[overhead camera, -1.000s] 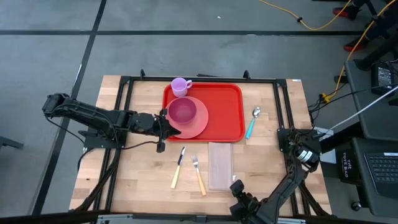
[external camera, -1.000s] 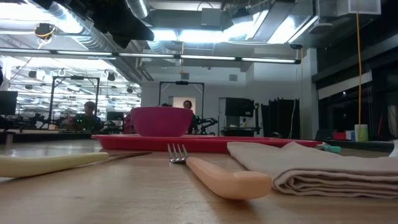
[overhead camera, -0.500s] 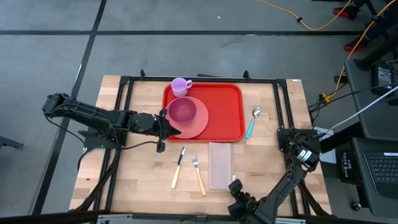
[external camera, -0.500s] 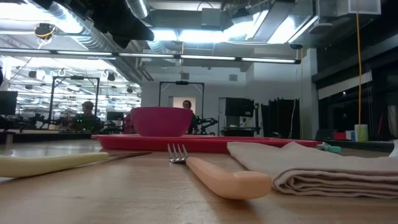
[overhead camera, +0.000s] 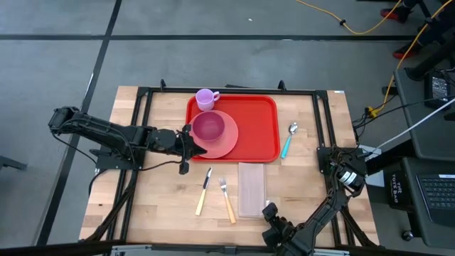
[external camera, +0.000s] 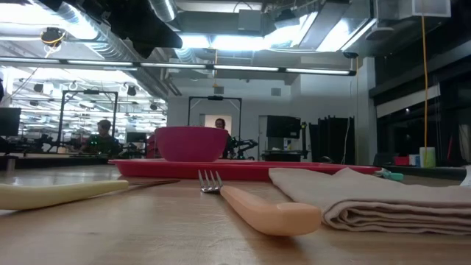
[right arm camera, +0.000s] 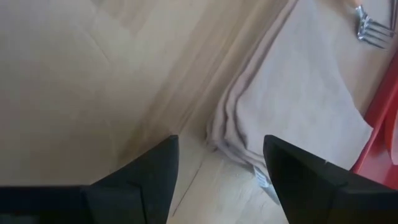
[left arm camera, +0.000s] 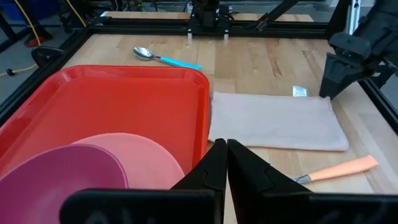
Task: Set up tray
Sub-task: Put the brown napkin on the top right of the orange tray
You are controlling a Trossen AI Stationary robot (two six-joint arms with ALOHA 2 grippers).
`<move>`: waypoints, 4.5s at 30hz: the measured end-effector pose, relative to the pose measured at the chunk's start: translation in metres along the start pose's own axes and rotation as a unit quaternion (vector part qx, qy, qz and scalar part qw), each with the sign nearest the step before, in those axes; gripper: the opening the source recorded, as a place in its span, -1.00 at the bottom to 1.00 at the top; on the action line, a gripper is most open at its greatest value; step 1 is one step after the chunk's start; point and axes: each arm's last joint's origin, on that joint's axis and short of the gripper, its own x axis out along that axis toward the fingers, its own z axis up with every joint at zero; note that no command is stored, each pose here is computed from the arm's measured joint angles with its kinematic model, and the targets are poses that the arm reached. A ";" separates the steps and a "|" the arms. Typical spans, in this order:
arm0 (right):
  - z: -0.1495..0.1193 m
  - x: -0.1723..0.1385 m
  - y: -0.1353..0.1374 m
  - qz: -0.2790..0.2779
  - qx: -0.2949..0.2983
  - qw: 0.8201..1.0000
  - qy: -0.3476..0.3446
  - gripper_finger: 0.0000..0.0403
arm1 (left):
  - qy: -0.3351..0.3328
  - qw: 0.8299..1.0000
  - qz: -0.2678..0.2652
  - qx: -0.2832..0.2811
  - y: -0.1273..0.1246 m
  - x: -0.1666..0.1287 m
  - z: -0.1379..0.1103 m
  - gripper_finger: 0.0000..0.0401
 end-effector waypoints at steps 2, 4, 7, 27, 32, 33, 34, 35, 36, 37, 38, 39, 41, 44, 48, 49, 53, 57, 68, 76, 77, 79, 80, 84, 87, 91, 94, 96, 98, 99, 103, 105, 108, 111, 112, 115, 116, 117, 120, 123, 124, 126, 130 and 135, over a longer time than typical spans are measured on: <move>-0.003 0.002 0.001 -0.005 -0.003 1.000 0.002 0.18 | 0.000 1.000 0.000 0.000 0.000 0.000 0.000 -0.98; -0.007 0.005 0.002 -0.012 -0.007 1.000 0.004 0.18 | 0.000 1.000 0.000 0.000 0.000 0.000 0.000 -0.98; -0.011 0.009 0.002 -0.029 -0.012 0.999 0.007 0.18 | 0.000 1.000 0.000 0.000 0.000 0.000 0.000 -0.97; -0.013 0.018 0.005 -0.058 -0.091 0.994 -0.008 0.18 | -0.001 1.000 0.000 0.000 0.000 0.000 0.000 -0.97; -0.012 0.019 0.004 -0.069 -0.090 0.993 -0.013 0.18 | -0.001 1.000 0.000 -0.001 0.000 0.000 0.000 -0.98; -0.012 0.020 0.004 -0.071 -0.090 0.993 -0.014 0.18 | -0.001 1.000 0.000 -0.001 0.000 0.000 0.000 -0.98; -0.011 0.020 0.004 -0.075 -0.090 0.993 -0.014 0.18 | -0.001 1.000 0.000 -0.001 0.000 0.000 0.000 -0.98; -0.011 0.020 0.004 -0.077 -0.090 0.993 -0.015 0.18 | -0.001 1.000 0.000 -0.001 0.000 0.000 0.000 -0.98; -0.011 0.020 0.004 -0.077 -0.089 0.993 -0.015 0.18 | -0.001 1.000 0.000 -0.001 0.000 0.000 0.000 -0.97; -0.011 0.020 0.004 -0.077 -0.088 0.993 -0.016 0.18 | -0.001 1.000 0.000 -0.001 0.000 0.000 0.000 -0.97; -0.011 0.020 0.004 -0.077 -0.088 0.993 -0.016 0.18 | -0.001 1.000 0.000 -0.001 0.000 0.000 0.000 -0.96; -0.011 0.020 0.004 -0.077 -0.087 0.993 -0.017 0.18 | -0.001 1.000 0.000 -0.001 0.000 0.000 0.000 -0.96; -0.010 0.020 0.004 -0.077 -0.085 0.993 -0.019 0.18 | -0.001 1.000 0.000 -0.001 0.000 0.000 0.000 -0.96; -0.009 0.021 0.003 -0.075 -0.082 0.994 -0.022 0.18 | -0.001 1.000 0.000 -0.001 0.000 0.000 0.000 -0.97; -0.008 0.021 0.003 -0.069 -0.077 0.994 -0.026 0.18 | -0.001 1.000 0.000 -0.001 0.000 0.000 0.000 -0.98; -0.008 0.021 0.004 -0.069 -0.075 0.994 -0.027 0.18 | -0.001 1.000 0.000 -0.001 0.000 0.000 0.000 -0.98; -0.006 0.022 0.003 -0.066 -0.068 0.995 -0.034 0.18 | -0.001 1.000 0.000 -0.001 0.000 0.000 0.000 -0.98; -0.003 0.024 0.000 -0.062 -0.060 0.995 -0.039 0.18 | -0.001 1.000 0.000 -0.001 0.000 0.000 0.000 -0.98; 0.006 0.030 -0.007 -0.033 -0.031 0.997 -0.059 -0.14 | -0.001 1.000 0.000 -0.001 0.000 0.000 0.000 -0.98; 0.008 0.032 -0.007 -0.026 -0.023 0.997 -0.063 -0.53 | -0.001 1.000 0.000 -0.001 0.000 0.000 0.000 -0.98; 0.008 0.032 -0.007 -0.024 -0.022 0.997 -0.062 -0.58 | -0.001 1.000 0.000 -0.001 0.000 0.000 0.000 -0.98; 0.008 0.032 -0.007 -0.022 -0.021 0.998 -0.062 -0.71 | -0.001 1.000 0.000 -0.001 0.000 0.000 0.000 -0.99; 0.008 0.032 -0.007 -0.022 -0.021 0.998 -0.062 -0.77 | -0.001 1.000 0.000 0.000 0.000 0.000 0.000 -0.99; 0.008 0.032 -0.007 -0.021 -0.022 0.998 -0.061 -0.89 | -0.001 1.000 0.000 0.000 0.000 0.000 0.000 -0.98; 0.008 0.032 -0.007 -0.022 -0.019 0.998 -0.062 -0.89 | -0.001 1.000 0.000 0.000 0.000 0.000 0.000 -0.96; 0.010 0.030 -0.009 -0.016 0.004 0.998 -0.058 -0.89 | -0.001 1.000 0.000 0.000 0.000 0.000 0.000 -0.96; 0.013 0.027 -0.015 0.003 0.024 0.998 -0.050 -0.89 | -0.001 1.000 0.000 0.000 0.000 0.000 0.000 -0.97; 0.014 0.022 -0.021 0.014 0.037 0.998 -0.044 -0.89 | -0.003 1.000 0.000 -0.001 0.000 0.000 0.001 -0.97; 0.012 0.012 -0.030 0.017 0.052 0.997 -0.046 -0.89 | -0.006 1.000 -0.001 -0.001 0.000 0.000 0.001 -0.96; 0.013 0.006 -0.034 0.019 0.062 0.996 -0.053 -0.89 | -0.007 1.000 -0.001 -0.001 0.000 0.000 0.001 -0.96; 0.012 -0.013 -0.047 0.038 0.083 0.993 -0.073 -0.89 | -0.009 1.000 -0.001 -0.002 0.000 0.000 0.002 -0.97; 0.011 -0.024 -0.057 0.048 0.108 0.989 -0.087 -0.89 | -0.009 1.000 -0.001 -0.003 0.000 0.000 0.002 -0.98; 0.008 -0.039 -0.072 0.062 0.137 0.983 -0.105 -0.89 | -0.009 1.000 -0.002 -0.002 0.000 0.000 0.002 -0.98; 0.004 -0.054 -0.086 0.067 0.150 0.978 -0.125 -0.89 | -0.009 1.000 -0.003 -0.002 0.000 0.000 0.002 -0.96; 0.002 -0.060 -0.091 0.068 0.154 0.977 -0.131 -0.89 | -0.009 1.000 -0.003 -0.002 0.000 0.000 0.002 -0.96; -0.003 -0.073 -0.105 0.070 0.161 0.973 -0.148 -0.89 | -0.009 1.000 -0.003 -0.003 0.000 0.000 0.002 -0.96; -0.005 -0.077 -0.110 0.071 0.166 0.972 -0.154 -0.89 | -0.010 1.000 -0.003 -0.003 0.000 0.000 0.002 -0.97; -0.007 -0.081 -0.116 0.071 0.171 0.970 -0.160 -0.89 | -0.010 1.000 -0.003 -0.003 0.000 0.000 0.002 -0.97; -0.013 -0.094 -0.127 0.075 0.183 0.964 -0.177 -0.89 | -0.013 1.000 -0.004 -0.003 0.000 0.000 0.003 -0.98; -0.019 -0.104 -0.135 0.085 0.193 0.959 -0.190 -0.89 | -0.013 1.000 -0.004 -0.003 0.000 0.000 0.003 -0.98; -0.021 -0.107 -0.137 0.087 0.195 0.957 -0.194 -0.89 | -0.014 1.000 -0.003 -0.003 0.000 0.000 0.003 -0.98; -0.024 -0.112 -0.143 0.088 0.199 0.955 -0.202 -0.89 | -0.013 1.000 -0.002 -0.003 0.000 0.000 0.003 -0.98; -0.031 -0.119 -0.157 0.085 0.209 0.951 -0.210 -0.89 | -0.013 1.000 -0.001 -0.003 0.000 0.000 0.003 -0.98; -0.043 -0.124 -0.179 0.073 0.213 0.951 -0.213 -0.89 | -0.014 1.000 -0.001 -0.003 0.000 0.000 0.003 -0.98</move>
